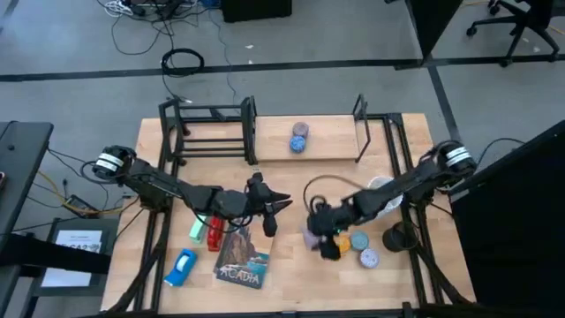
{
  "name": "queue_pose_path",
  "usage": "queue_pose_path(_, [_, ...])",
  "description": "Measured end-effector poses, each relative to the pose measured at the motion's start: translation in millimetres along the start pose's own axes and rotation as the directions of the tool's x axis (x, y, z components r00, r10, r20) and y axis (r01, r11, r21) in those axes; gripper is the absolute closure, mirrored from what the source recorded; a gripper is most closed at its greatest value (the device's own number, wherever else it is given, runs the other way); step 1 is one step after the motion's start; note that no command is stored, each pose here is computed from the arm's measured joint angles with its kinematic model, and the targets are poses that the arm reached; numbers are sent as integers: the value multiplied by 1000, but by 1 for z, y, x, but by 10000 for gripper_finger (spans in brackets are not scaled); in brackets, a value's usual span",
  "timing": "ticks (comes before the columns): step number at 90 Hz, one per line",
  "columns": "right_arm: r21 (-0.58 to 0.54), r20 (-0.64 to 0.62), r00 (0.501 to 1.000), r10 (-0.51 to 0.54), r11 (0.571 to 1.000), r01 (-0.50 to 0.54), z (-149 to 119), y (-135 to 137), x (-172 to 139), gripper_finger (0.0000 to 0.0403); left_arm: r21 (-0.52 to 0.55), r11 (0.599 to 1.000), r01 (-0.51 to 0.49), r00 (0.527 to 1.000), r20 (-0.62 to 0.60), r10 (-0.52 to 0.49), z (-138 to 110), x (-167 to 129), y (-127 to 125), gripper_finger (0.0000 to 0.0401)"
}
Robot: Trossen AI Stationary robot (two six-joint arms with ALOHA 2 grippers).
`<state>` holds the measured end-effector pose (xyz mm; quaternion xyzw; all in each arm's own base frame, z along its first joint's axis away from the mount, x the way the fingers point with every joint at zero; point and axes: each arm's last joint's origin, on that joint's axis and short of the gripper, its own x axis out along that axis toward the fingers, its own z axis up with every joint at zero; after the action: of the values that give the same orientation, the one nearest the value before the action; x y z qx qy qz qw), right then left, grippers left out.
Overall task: Stock shelves
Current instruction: Remove the pink scented candle from the shelf, then remove the blue scented candle from the shelf
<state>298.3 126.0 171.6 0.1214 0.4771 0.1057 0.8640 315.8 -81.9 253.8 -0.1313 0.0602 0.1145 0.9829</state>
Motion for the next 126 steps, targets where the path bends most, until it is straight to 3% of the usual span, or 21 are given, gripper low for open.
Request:
queue_pose_path(17, [-55, -157, 985, 75, 995, -84, -27, 24, 25, 145, 0, 1000, 9, 1000, 1, -9, 0, -1, -2, 348])
queue_pose_path(39, [-171, -308, 946, 101, 972, -160, -59, 57, 19, 145, -16, 1000, 11, 1000, 6, -10, 0, -1, -2, 348])
queue_pose_path(48, [-199, -326, 945, 41, 974, -111, -70, 67, 9, 139, -16, 1000, 10, 1000, 6, -10, 0, -1, -2, 348])
queue_pose_path(65, [-201, -323, 936, -139, 977, 76, -87, 71, -10, 92, -15, 1000, 10, 1000, 6, -10, 0, -1, -2, 348])
queue_pose_path(86, [-155, -315, 942, -113, 986, 67, -84, 75, -19, 82, -16, 1000, 10, 1000, 5, -10, 0, -1, -2, 348])
queue_pose_path(104, [-167, -295, 947, -124, 983, 76, -49, 78, -35, 90, -15, 1000, 9, 1000, 4, -9, 0, -1, -2, 348])
queue_pose_path(115, [-228, -285, 931, -226, 960, 163, -28, 72, -50, 100, 3, 1000, -14, 1000, 4, 14, 2, 2, 4, 346])
queue_pose_path(126, [-287, -260, 885, -385, 906, 310, -16, 63, -64, 111, 90, 995, -53, 998, -28, 55, 18, 12, 14, 330])
